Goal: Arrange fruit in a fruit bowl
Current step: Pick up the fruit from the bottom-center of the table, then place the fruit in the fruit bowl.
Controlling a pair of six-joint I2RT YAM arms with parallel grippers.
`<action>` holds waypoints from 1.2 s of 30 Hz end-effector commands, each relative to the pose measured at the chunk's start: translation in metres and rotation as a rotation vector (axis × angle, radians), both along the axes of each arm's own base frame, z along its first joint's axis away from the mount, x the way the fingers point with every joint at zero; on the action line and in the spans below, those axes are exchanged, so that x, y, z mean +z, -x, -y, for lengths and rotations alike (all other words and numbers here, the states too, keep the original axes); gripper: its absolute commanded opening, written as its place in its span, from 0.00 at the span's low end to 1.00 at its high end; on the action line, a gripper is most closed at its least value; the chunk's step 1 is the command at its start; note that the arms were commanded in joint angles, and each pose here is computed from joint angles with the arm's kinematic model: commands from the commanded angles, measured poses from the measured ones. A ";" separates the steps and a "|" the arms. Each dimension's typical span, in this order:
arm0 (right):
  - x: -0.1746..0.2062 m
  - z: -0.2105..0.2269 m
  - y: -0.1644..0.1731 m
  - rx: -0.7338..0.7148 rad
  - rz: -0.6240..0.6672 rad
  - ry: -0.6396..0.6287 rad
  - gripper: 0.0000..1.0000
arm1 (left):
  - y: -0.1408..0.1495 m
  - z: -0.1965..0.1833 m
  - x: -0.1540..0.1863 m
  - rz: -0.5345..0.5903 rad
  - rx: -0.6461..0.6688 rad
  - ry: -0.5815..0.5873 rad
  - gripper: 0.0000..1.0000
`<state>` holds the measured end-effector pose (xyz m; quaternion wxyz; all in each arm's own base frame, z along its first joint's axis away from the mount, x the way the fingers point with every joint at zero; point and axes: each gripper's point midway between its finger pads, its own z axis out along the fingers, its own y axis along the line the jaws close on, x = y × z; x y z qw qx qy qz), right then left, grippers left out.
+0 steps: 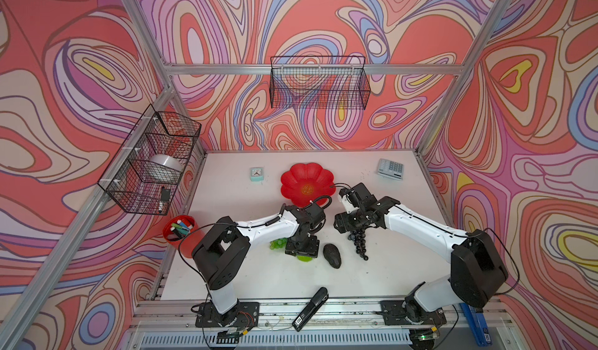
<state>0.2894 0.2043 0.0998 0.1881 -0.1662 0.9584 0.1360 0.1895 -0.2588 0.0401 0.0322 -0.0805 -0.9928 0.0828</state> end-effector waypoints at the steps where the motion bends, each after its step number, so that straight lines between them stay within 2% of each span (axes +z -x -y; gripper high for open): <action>1: 0.005 0.002 0.001 0.000 0.014 -0.007 0.73 | 0.001 -0.003 -0.001 0.017 -0.003 -0.004 0.51; 7: 0.009 0.000 -0.002 0.004 0.023 -0.009 0.73 | 0.007 -0.005 0.020 0.028 -0.024 0.027 0.44; 12: 0.016 -0.001 -0.005 0.003 0.033 -0.027 0.73 | 0.007 -0.011 0.061 0.060 -0.054 0.044 0.45; 15: 0.022 -0.003 -0.007 -0.014 0.043 -0.066 0.73 | -0.008 -0.009 0.090 0.069 -0.073 0.075 0.45; 19: 0.026 -0.006 -0.009 -0.002 0.037 -0.074 0.72 | -0.048 -0.003 0.121 0.117 -0.055 0.141 0.45; 27: 0.034 -0.007 -0.015 -0.007 0.062 -0.083 0.72 | -0.163 0.020 0.138 0.234 -0.063 0.143 0.44; 33: 0.033 -0.006 -0.014 -0.012 0.061 -0.085 0.72 | -0.231 0.018 0.113 0.235 -0.009 0.139 0.43; 36: 0.033 -0.008 -0.015 -0.013 0.060 -0.091 0.71 | -0.252 0.020 0.102 0.244 0.010 0.146 0.43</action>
